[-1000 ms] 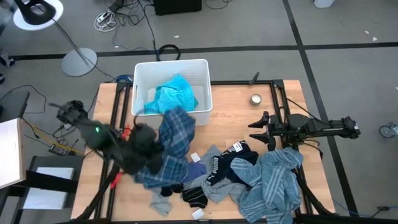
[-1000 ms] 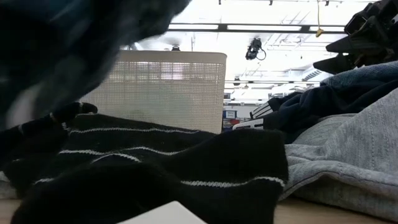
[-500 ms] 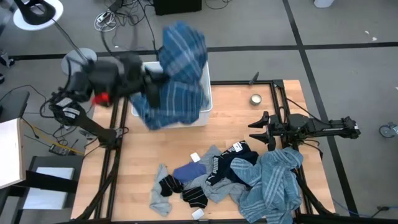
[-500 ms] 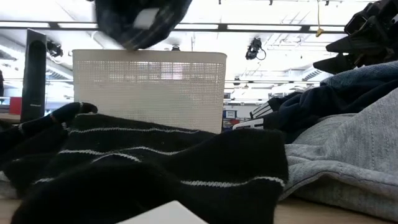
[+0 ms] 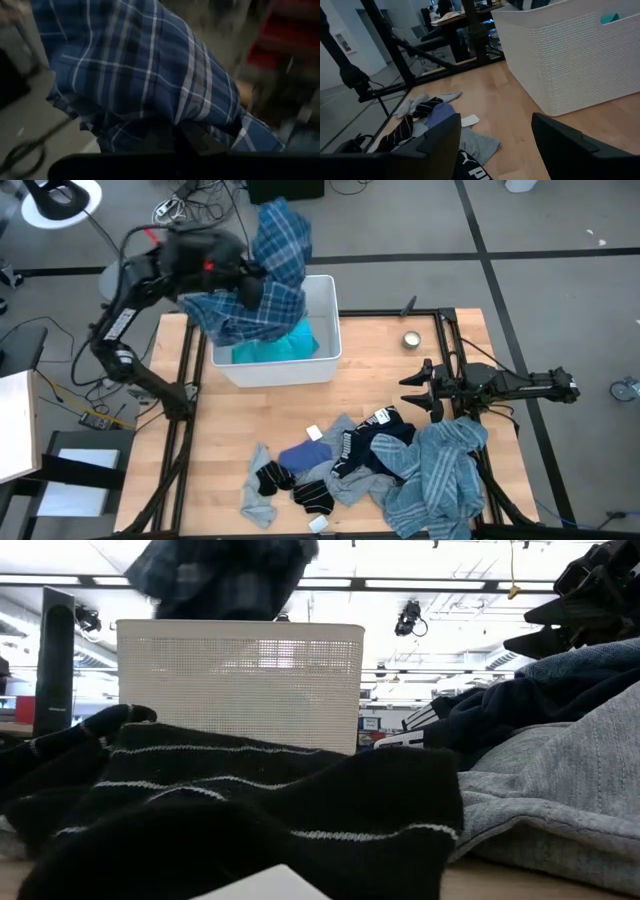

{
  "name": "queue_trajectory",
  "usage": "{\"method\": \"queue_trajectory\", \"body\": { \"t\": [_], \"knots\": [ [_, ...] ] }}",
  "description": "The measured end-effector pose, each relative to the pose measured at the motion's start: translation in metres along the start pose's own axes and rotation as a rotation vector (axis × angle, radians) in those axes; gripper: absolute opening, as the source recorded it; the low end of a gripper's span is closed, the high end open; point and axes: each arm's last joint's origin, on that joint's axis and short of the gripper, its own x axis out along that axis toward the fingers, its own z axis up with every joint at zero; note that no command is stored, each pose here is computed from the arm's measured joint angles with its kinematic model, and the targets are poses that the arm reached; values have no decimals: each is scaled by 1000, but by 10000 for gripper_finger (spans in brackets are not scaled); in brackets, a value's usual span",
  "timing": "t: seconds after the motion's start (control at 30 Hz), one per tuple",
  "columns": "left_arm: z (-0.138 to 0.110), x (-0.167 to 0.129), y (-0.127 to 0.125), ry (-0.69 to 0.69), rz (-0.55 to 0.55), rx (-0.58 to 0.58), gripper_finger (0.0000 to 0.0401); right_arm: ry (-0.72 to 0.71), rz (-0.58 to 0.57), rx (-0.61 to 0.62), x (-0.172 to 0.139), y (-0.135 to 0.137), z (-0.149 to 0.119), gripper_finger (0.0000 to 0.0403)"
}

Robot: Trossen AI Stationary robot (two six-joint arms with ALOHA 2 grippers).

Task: Sort clothes
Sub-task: Put the blue long sleeve garment into the white laundry bin, then put the black underwear into the white laundry bin

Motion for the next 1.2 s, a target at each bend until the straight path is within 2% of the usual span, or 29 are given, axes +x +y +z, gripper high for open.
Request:
{"method": "queue_trajectory", "body": {
  "t": [0.13,0.37,0.5,0.73,0.83,0.93,1.2],
  "knots": [
    [-20,33,8,221,23,108,5,0,0,0,0,0,0,247],
    [-59,96,18,502,36,253,35,0,0,0,0,0,0,247],
    [-84,129,27,634,36,266,59,0,0,0,0,0,0,247],
    [-127,169,36,835,-89,218,110,0,0,0,0,0,0,247],
    [-133,174,37,860,-103,240,125,0,0,0,0,0,0,247],
    [-128,170,37,831,-103,243,128,0,0,0,0,0,0,247],
    [-82,116,26,603,-99,178,128,0,0,0,0,0,0,247]
  ]
}}
